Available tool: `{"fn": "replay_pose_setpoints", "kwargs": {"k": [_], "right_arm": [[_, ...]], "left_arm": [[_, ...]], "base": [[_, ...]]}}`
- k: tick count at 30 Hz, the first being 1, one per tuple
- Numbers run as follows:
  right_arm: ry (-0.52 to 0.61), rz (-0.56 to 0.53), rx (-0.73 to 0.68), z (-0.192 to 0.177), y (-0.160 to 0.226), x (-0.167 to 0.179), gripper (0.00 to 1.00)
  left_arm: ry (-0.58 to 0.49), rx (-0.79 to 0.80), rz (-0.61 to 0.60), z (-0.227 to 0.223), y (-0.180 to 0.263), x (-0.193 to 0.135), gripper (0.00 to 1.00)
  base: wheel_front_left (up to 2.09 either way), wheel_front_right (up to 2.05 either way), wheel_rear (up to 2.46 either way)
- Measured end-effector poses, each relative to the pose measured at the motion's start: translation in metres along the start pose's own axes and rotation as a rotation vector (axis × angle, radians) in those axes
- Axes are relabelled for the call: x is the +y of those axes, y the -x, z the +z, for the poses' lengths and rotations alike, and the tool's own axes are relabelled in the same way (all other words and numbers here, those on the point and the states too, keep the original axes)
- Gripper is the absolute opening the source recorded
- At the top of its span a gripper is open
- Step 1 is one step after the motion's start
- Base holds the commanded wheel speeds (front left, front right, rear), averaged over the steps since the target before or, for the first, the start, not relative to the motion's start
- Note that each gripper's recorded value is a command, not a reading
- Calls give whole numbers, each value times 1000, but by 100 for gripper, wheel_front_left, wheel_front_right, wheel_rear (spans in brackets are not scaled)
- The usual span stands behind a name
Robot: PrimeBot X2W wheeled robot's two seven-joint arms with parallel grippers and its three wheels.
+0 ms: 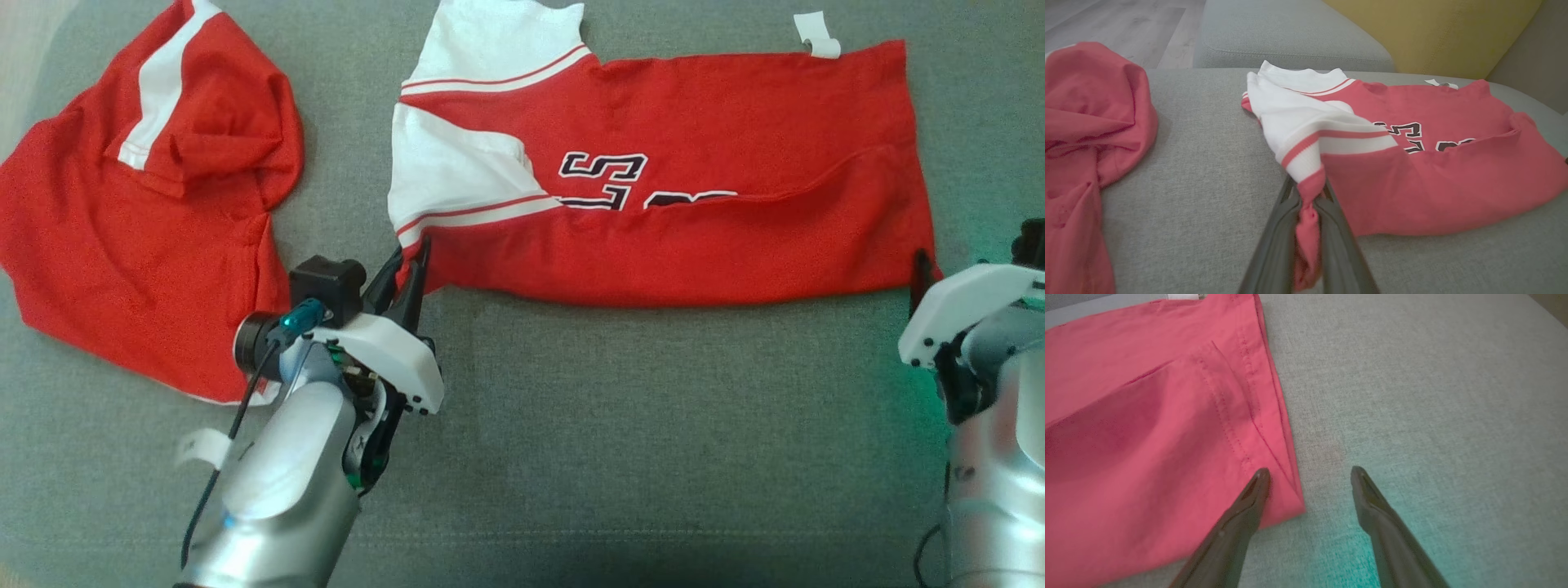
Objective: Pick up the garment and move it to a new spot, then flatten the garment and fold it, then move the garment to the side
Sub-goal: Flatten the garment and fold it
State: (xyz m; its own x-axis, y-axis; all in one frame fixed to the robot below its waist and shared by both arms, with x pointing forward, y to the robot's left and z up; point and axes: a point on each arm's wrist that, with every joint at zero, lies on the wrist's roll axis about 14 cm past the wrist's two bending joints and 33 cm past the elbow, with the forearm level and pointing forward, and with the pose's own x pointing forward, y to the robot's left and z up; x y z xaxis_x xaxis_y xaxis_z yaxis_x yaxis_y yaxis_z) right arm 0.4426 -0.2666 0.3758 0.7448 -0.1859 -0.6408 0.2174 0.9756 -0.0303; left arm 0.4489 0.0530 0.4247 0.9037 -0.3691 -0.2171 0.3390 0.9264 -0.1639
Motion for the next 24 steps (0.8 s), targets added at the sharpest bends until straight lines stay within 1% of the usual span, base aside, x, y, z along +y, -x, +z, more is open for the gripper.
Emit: {"fn": "replay_pose_setpoints", "kwargs": {"k": [3,4,5,10,15,19,24], "right_arm": [[0,6,29,-3,-6,4,100],[-4,11,36,-3,-7,6,45],[-4,11,36,-3,-7,6,0],[-4,35,40,0,-10,14,0],[-8,49,41,-1,-4,15,0],[-10,56,32,-2,6,10,0],[-12,52,40,-11,24,-3,0]], "left_arm": [[-1,-2,1,0,-2,2,0],[-3,-1,4,0,-2,2,0],[-3,-1,4,0,-2,2,0],[-12,-1,9,1,-4,6,0],[-21,-16,21,8,0,11,0],[-25,-13,29,10,8,11,0],[-23,14,40,0,28,9,0]], "base": [[0,0,0],[0,0,0],[0,0,0],[0,0,0],[0,0,0],[0,0,0],[0,0,0]]}}
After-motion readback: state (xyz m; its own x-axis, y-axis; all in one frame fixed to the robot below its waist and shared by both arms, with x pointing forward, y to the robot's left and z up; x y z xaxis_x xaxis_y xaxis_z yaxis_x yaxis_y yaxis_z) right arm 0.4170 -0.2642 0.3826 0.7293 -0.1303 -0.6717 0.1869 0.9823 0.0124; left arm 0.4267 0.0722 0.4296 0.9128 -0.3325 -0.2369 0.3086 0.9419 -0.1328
